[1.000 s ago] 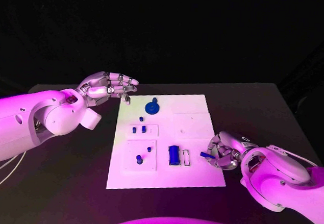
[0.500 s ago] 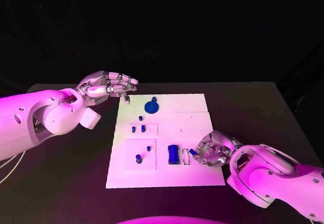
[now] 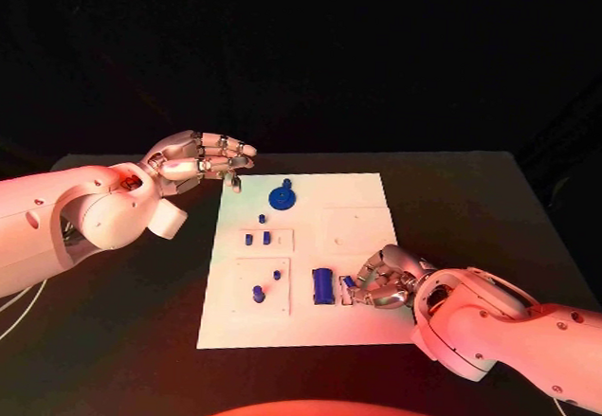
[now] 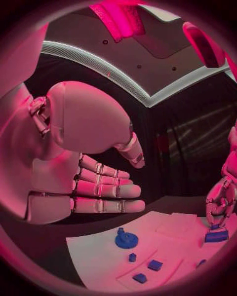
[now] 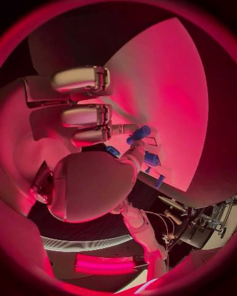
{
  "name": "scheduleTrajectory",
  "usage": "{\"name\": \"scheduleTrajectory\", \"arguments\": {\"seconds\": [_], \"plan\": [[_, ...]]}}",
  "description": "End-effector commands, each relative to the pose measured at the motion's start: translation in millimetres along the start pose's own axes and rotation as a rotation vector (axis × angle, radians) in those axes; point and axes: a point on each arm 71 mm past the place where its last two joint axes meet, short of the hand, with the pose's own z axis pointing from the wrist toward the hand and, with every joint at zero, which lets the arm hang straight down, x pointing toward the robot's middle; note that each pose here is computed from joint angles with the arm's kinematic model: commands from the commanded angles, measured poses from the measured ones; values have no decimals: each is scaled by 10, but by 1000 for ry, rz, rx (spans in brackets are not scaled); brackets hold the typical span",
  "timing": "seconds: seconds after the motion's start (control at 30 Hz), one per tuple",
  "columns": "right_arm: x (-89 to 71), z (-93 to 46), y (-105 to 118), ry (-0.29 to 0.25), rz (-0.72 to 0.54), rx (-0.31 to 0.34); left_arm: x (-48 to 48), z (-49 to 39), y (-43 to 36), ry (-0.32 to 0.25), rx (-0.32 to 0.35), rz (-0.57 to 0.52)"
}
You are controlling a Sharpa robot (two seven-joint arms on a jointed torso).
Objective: Assemble the parts on the task board
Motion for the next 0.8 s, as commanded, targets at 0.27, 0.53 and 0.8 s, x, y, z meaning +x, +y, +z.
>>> {"name": "scheduleTrajectory", "arguments": {"seconds": [0.27,0.53,0.8], "plan": [[78,10,41,51,-9,-7,21,3,-11,17,7,-10],[81,19,37,54,-12,-4,20,2,-10,17,5,-10],[78,27,33,52,-24,-4,19,-1,-9,17,3,-10]]}}
